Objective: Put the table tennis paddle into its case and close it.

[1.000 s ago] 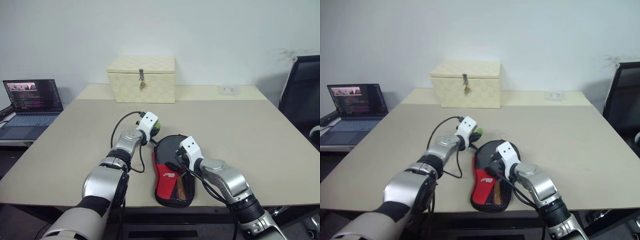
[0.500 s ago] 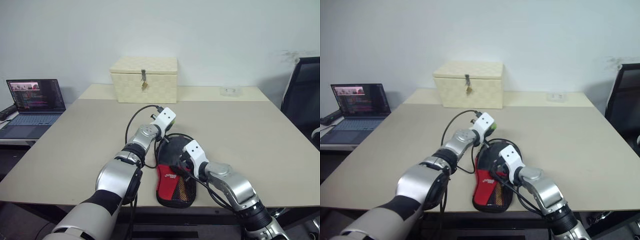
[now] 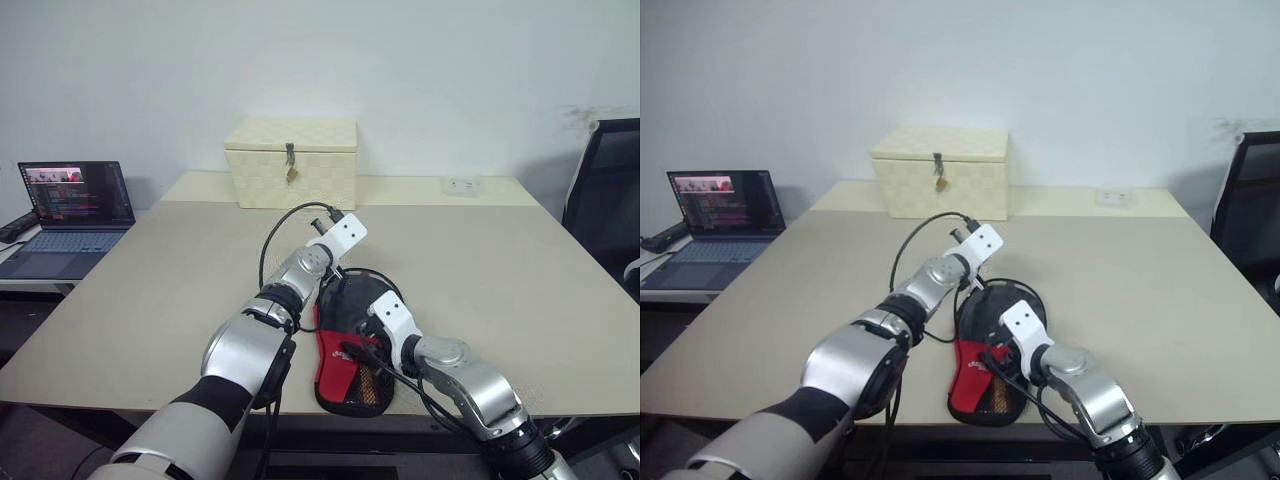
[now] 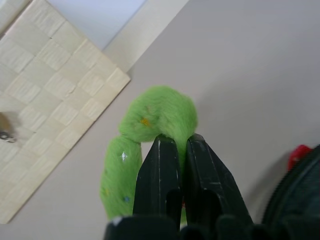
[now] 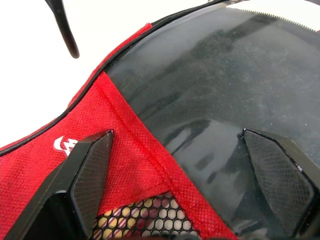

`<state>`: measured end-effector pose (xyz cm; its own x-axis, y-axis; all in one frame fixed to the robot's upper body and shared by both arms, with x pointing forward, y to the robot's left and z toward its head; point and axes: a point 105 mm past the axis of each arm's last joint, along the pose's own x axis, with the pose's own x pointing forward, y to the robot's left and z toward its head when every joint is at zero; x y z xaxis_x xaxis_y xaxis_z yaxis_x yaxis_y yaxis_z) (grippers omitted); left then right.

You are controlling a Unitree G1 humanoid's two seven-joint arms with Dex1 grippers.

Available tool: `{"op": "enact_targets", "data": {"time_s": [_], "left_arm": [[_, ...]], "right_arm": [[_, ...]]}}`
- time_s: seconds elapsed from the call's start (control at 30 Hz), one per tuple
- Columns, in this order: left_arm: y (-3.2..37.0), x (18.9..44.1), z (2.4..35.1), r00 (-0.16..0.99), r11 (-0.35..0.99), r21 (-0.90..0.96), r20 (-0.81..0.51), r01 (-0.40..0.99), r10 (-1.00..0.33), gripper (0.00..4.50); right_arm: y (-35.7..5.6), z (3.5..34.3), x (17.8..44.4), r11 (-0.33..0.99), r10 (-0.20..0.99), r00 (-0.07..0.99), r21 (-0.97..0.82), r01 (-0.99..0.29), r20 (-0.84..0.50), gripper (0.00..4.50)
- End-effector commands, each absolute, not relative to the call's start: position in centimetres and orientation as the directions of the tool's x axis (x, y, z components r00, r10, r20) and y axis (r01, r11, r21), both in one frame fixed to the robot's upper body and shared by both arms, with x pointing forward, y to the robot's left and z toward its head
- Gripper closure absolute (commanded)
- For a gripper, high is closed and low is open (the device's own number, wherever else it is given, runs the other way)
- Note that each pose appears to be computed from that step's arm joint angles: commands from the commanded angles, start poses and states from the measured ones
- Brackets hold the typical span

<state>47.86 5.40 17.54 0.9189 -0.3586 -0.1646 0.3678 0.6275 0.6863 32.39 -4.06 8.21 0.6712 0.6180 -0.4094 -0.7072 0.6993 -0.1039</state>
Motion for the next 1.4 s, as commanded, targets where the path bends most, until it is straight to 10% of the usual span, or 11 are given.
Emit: {"op": "enact_targets", "data": {"time_s": [0.03, 0.63, 1.4], "left_arm": [[3.6, 48.1, 22.6, 0.924, 0.603, 0.752, -0.021, 0.266, -0.382, 4.46], [-6.5, 43.8, 22.2, 0.727, 0.108, 0.985, -0.024, 0.134, -0.687, 4.46], [-10.8, 41.0, 21.9, 0.616, 0.073, 0.988, -0.026, 0.134, -0.788, 4.46]], "right_arm": [[-5.5, 1.3, 29.5, 0.709, 0.527, 0.545, -0.016, -0.705, -0.652, 0.0], [-5.5, 0.6, 27.8, 0.695, 0.532, 0.514, 0.0, -0.719, -0.673, 0.0], [-5.4, 0.8, 26.9, 0.702, 0.531, 0.512, 0.013, -0.712, -0.675, 0.0]]}}
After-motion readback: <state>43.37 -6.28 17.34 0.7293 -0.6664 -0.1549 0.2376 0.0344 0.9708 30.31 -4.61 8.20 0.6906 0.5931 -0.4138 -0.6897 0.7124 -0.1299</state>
